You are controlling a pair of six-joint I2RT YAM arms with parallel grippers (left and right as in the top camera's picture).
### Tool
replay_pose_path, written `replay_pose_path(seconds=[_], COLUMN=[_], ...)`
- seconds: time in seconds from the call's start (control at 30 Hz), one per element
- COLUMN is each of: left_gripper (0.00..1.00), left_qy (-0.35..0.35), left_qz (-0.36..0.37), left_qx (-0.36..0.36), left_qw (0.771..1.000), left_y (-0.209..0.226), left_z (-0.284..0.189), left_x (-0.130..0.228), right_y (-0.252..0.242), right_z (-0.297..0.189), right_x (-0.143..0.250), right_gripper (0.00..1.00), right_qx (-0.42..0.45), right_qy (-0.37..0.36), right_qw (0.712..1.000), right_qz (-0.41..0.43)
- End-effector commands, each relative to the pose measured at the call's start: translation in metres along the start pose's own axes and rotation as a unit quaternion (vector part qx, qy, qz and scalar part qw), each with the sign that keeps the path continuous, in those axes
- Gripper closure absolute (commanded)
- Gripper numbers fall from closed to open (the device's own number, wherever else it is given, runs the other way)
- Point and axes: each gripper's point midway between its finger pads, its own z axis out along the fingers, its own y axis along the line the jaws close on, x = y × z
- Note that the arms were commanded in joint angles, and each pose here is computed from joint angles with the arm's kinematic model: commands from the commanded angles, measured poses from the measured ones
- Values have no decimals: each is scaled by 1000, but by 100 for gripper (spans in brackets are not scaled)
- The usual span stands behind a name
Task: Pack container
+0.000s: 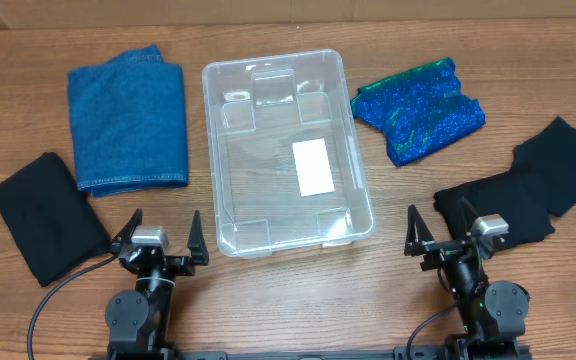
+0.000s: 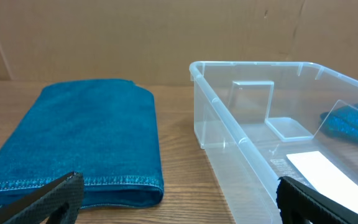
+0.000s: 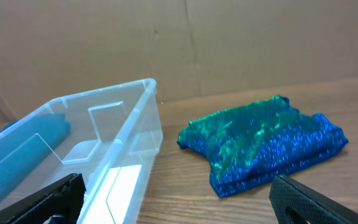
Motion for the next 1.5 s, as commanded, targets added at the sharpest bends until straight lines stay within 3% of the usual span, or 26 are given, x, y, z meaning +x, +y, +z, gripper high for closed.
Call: replay_pose_path(seconds=[0.0, 0.17, 0.3, 0.4, 0.5, 0.63, 0.7, 0.87, 1.0, 1.03, 1.1, 1.23, 1.33, 1.43, 1.47], left_gripper=[0, 0, 0, 0, 0, 0, 0, 0, 0, 0, 0, 0, 0, 0, 0], left_qy=[-7, -1, 97, 210, 294, 357, 372, 377, 375, 375, 375, 376, 375, 375, 375], left_qz=[-1, -4, -26, -29, -31, -33, -33, -33, -33, -33, -33, -33, -29, -29, -29], left_qx=[7, -9, -17, -27, -33, -38, -39, -40, -40, -40, -40, -39, -43, -44, -44], left_qw=[1000, 1000, 995, 977, 955, 933, 927, 925, 926, 926, 925, 925, 925, 925, 925], left_y=[-3, -4, -6, -7, -7, -6, -5, -5, -5, -5, -5, -5, -3, -3, -3], left_z=[-6, -26, -14, 2, 11, 27, 33, 35, 36, 36, 36, 36, 35, 35, 35], left_x=[-16, -91, -125, -144, -150, -132, -124, -121, -122, -122, -122, -122, -122, -122, -122], right_y=[-5, -6, -11, -35, -66, -120, -135, -144, -135, -135, -135, -132, -107, -36, -17], right_z=[1, 22, 79, 126, 152, 169, 171, 181, 199, 200, 200, 204, 221, 216, 208], right_x=[-17, -80, -116, -113, -83, -15, 30, 107, 115, 115, 115, 109, 30, -103, -132], right_gripper=[0, 0, 0, 0, 0, 0, 0, 0, 2, 12, 47, 96, 96, 96, 96], right_qx=[26, 69, 93, 100, 116, 182, 188, 185, 139, 138, 138, 123, 55, -23, -25], right_qy=[-7, 32, 154, 282, 380, 432, 471, 518, 503, 502, 502, 497, 442, 351, 328], right_qw=[1000, 997, 983, 950, 905, 857, 819, 766, 770, 771, 771, 778, 839, 922, 936], right_qz=[13, 19, 38, 90, 149, 216, 269, 333, 368, 367, 367, 365, 314, 164, 125])
